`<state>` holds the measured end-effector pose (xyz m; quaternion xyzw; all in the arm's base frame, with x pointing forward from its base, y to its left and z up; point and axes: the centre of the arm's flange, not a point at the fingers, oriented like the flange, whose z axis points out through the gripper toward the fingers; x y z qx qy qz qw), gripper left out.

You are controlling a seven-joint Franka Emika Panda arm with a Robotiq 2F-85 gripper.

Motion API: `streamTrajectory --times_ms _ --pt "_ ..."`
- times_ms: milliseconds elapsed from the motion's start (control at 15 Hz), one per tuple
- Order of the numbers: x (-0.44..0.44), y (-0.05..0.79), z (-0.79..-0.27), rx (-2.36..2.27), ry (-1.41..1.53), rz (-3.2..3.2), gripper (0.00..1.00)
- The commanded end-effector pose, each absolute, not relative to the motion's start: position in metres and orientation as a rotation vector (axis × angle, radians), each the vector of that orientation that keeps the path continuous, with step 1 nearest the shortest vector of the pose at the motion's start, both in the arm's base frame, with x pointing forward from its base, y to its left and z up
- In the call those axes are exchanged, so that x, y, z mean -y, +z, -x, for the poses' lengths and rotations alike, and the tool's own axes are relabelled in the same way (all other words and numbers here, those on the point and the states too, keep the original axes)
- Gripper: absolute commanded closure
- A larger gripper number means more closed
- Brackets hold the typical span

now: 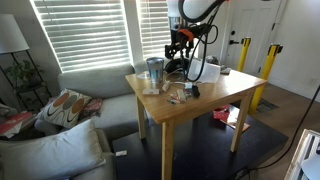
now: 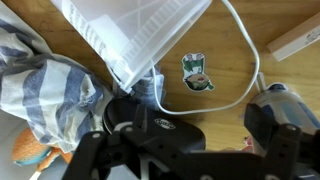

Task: Flip the upside down positioned frost flex cup clockwise twice to position it upright on the table

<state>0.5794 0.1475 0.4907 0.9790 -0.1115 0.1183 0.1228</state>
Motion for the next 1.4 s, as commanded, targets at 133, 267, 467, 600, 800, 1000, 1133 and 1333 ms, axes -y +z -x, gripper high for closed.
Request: streamTrajectory --times_ms 133,267,467,600,800,1000,1133,1333 --pt "-0.162 0.5 -0.597 0.629 0.322 -2.603 0.0" --pt "-0.16 0.504 -0.594 0.712 0.286 -2.503 0.0" --pt "-0.155 0.505 -0.589 0.796 0.176 -2.371 0.0" --pt "-0.149 0.503 -0.587 0.818 0.082 -2.332 0.0" --pt "-0.14 0.495 -0.588 0.827 -0.017 -2.299 0.0" --pt "-0.137 0.487 -0.59 0.814 -0.089 -2.286 0.0" --pt "-0.136 0.482 -0.593 0.8 -0.133 -2.286 0.09" --pt "-0.136 0.477 -0.595 0.79 -0.165 -2.283 0.41"
